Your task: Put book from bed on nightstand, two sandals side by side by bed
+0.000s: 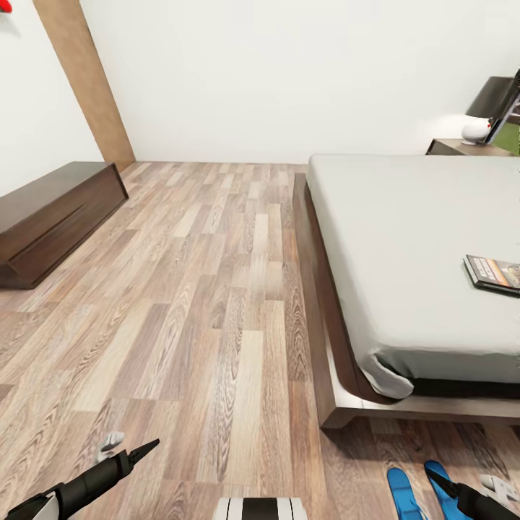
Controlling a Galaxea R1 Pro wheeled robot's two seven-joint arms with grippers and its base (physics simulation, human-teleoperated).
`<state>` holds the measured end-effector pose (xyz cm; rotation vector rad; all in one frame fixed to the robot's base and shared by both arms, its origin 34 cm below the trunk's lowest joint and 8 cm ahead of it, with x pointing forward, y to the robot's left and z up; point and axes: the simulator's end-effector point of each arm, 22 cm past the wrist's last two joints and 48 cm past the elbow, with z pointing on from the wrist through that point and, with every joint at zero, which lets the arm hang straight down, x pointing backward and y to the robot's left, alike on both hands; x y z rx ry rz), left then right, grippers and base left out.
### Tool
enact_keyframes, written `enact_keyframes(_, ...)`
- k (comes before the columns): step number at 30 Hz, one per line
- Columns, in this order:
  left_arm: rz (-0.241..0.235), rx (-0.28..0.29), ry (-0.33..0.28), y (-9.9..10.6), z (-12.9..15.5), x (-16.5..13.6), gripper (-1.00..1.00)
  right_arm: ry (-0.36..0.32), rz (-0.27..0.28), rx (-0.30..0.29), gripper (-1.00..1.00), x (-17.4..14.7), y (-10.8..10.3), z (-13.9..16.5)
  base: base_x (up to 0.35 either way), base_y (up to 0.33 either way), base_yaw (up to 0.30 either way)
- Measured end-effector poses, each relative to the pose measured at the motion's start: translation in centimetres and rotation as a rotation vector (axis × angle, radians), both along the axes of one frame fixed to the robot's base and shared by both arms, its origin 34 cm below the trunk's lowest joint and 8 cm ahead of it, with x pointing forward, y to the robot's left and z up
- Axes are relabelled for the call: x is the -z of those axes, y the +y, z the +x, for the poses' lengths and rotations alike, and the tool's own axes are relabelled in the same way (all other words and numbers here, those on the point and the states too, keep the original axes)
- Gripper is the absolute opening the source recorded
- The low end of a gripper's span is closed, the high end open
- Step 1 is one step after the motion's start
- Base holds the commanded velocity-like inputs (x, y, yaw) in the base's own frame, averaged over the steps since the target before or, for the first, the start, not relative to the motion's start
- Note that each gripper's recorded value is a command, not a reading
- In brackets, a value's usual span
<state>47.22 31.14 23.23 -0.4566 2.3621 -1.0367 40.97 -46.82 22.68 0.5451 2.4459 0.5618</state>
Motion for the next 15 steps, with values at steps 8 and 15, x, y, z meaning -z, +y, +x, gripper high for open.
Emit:
enact_keyframes(8, 0.000, 0.000, -0.032, 0.0, 0.9, -1.4, 1.00, -0.033, 0.000, 0.000, 1.00, -1.2, 0.0, 0.9, 0.000, 0.000, 0.000)
enact_keyframes(15, 0.000, 0.000, -0.061, 0.0, 1.6, -2.6, 1.00, -0.061, 0.000, 0.000, 1.00, -2.2, 0.0, 1.6, 0.000, 0.000, 0.000)
